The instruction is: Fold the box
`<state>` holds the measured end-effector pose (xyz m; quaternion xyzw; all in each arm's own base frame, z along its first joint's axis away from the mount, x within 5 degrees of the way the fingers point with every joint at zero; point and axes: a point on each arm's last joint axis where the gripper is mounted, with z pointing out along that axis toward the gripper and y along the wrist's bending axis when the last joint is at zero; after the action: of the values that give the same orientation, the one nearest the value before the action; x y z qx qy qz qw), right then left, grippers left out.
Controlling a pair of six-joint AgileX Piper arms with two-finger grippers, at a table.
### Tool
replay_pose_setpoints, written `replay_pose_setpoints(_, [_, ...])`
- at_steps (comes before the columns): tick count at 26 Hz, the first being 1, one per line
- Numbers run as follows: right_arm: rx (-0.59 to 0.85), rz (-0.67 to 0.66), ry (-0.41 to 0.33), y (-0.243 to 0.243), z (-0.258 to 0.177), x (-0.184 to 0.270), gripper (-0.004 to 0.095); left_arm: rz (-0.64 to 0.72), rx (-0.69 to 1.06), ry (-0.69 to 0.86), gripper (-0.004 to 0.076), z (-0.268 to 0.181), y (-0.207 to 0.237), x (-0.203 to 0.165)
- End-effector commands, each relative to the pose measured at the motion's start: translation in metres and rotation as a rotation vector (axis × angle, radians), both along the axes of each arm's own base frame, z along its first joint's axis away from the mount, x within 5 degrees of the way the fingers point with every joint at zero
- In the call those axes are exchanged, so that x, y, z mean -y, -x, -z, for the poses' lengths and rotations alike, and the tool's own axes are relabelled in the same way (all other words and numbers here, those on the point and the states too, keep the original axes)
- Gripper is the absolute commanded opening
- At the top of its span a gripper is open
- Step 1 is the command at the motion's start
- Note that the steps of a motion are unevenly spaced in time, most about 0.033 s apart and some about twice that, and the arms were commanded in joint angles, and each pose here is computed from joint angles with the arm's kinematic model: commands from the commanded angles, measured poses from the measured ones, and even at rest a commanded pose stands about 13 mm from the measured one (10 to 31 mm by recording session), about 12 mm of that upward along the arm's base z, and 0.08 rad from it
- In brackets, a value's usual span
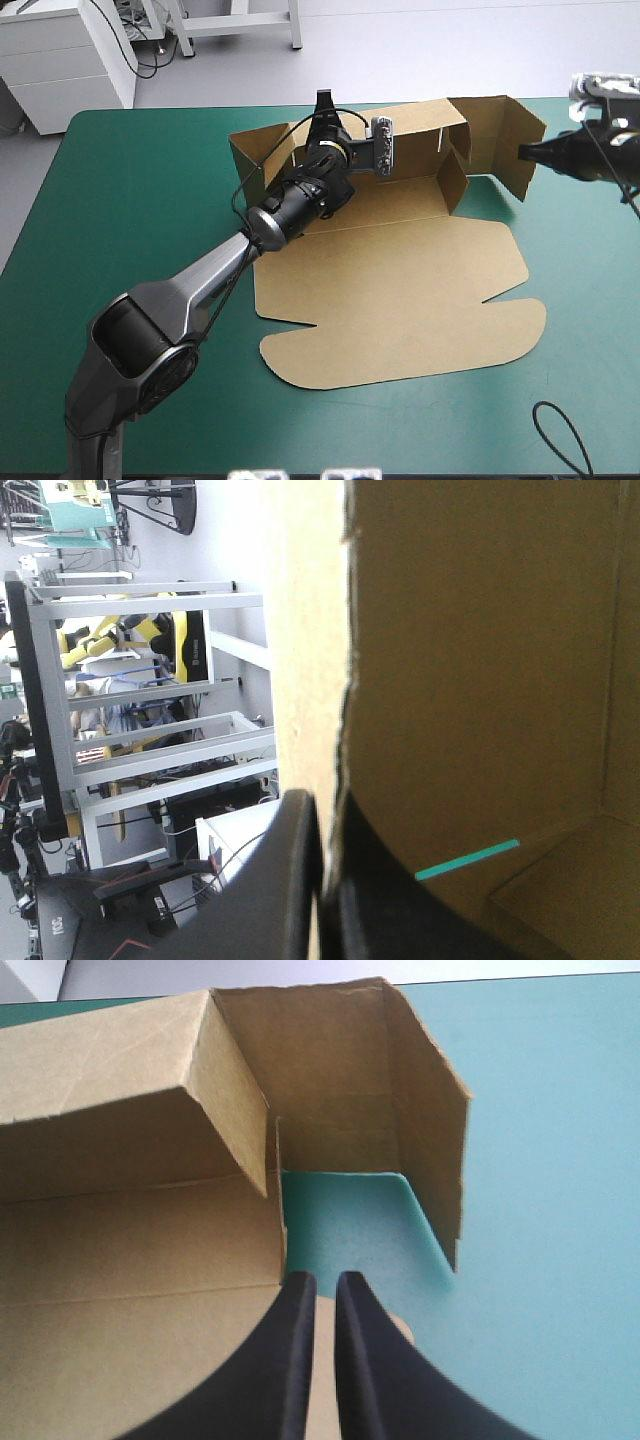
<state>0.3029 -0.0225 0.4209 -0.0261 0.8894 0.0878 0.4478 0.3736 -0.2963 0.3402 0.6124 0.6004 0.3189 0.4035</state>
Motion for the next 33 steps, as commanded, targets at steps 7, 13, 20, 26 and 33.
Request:
replay_pose_setpoints(7, [0.085, -0.14, -0.109, -0.093, -0.026, -0.019, 0.0065, -0.013, 0.045, 0.081, -0.0008, -0.025, 0.008, -0.004])
replay_pose_setpoints(13, [0.118, -0.172, -0.06, -0.134, -0.013, -0.05, -0.0004, -0.111, -0.014, 0.054, -0.0008, -0.02, 0.011, -0.012])
replay_pose_setpoints(20, [0.075, -0.111, -0.045, -0.144, 0.001, -0.05, -0.0004, -0.136, -0.028, 0.076, -0.0008, -0.019, 0.011, -0.013])
replay_pose_setpoints(26, [0.01, -0.108, -0.024, -0.151, 0.018, -0.049, -0.0004, -0.128, -0.032, 0.088, -0.0008, -0.019, 0.011, -0.012])
replay_pose_setpoints(33, [-0.108, -0.121, 0.056, -0.147, 0.03, -0.045, -0.0004, -0.134, -0.035, 0.085, -0.0008, -0.018, 0.011, -0.012])
